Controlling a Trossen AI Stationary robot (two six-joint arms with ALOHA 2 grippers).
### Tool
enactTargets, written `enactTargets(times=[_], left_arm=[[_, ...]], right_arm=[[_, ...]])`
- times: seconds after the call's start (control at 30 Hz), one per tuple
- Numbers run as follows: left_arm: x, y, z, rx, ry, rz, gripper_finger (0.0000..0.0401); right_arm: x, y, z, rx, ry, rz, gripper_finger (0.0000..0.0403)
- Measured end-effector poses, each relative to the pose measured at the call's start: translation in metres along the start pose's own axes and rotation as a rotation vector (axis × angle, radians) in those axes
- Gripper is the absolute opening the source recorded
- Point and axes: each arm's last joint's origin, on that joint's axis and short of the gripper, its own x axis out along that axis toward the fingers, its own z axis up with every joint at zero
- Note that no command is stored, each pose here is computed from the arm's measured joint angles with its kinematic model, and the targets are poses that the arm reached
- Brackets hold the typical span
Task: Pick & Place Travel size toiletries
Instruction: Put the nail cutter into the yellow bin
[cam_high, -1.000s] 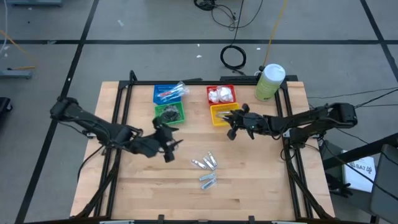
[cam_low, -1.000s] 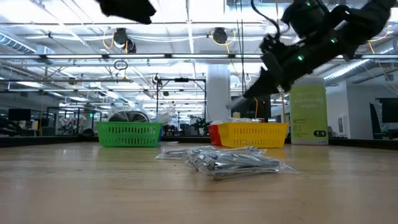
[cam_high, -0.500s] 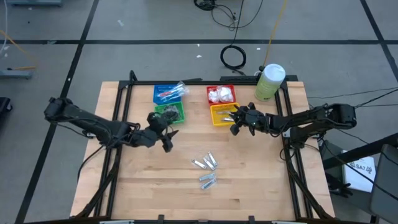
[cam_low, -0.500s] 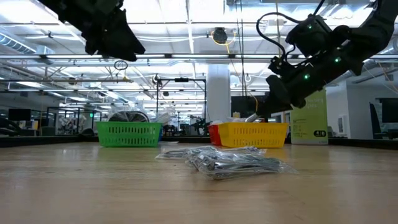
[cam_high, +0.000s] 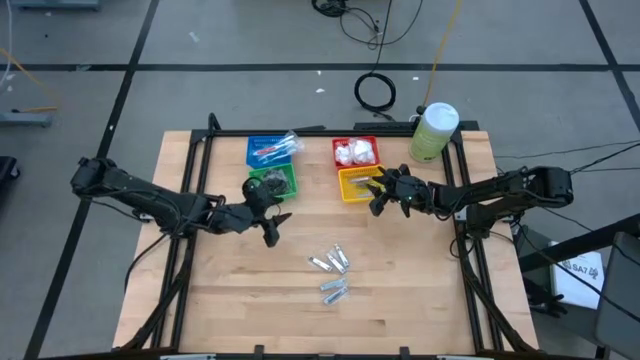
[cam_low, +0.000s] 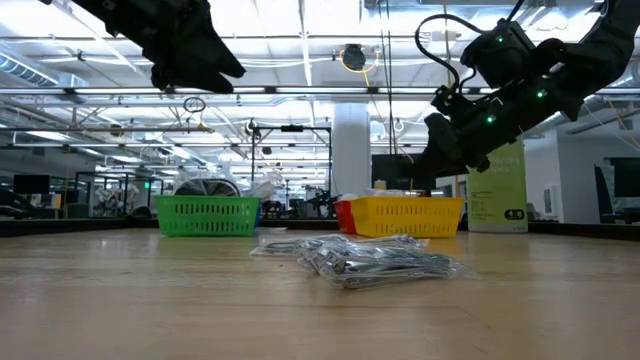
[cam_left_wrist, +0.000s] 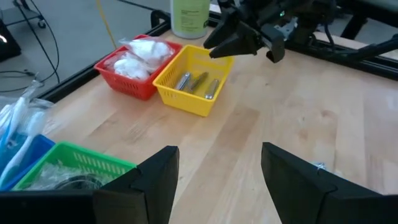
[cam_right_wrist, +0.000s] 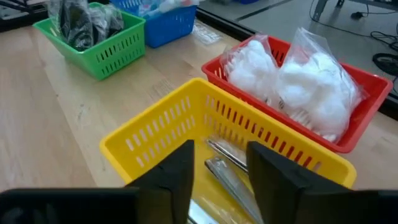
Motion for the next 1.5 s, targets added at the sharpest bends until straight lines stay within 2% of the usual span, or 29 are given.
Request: enactTargets(times=[0.17,0.33,0.47,0.53,0.7,0.8,0.93,1.07,1.3,1.5], left_arm=[[0.0,0.0,0.0,0.0,0.005,-0.01,0.0225],[0.003,-0.006,-0.003,-0.018,0.065,-0.137,0.0225],[0.015,-0.019,-0.008,0.034,0.062,-0.229,0.0225],[0.024,-0.028,-0.012,0.108,0.039,-0.258,0.0225],[0.052,-0.047,-0.034,0.377,0.003,-0.294,0.0225],[0.069,-0.055,-0.052,0.436,0.022,-0.346,0.0225],[0.087,-0.063,-0.071,0.404,0.06,-0.482,0.0225],[0.102,-0.061,-0.079,0.34,0.078,-0.539,0.0225],[0.12,-0.053,-0.108,0.383,0.215,-0.543,0.0225],[0.125,-0.052,-0.119,0.395,0.249,-0.541,0.0225]], right_arm=[[0.0,0.001,0.002,0.012,-0.016,0.009,0.0176],[-0.002,0.006,0.008,0.026,-0.088,0.045,0.0187],[-0.003,0.008,0.011,0.023,-0.113,0.059,0.0185],[-0.003,0.008,0.011,0.024,-0.113,0.059,0.0183],[-0.003,0.009,0.011,0.023,-0.107,0.091,0.0182],[-0.003,0.01,0.011,0.023,-0.103,0.139,0.0183],[-0.003,0.01,0.012,0.025,-0.108,0.14,0.0179],[-0.003,0.01,0.012,0.024,-0.108,0.139,0.0179],[-0.003,0.01,0.012,0.025,-0.109,0.14,0.0182],[-0.003,0.011,0.012,0.034,-0.112,0.142,0.0181]])
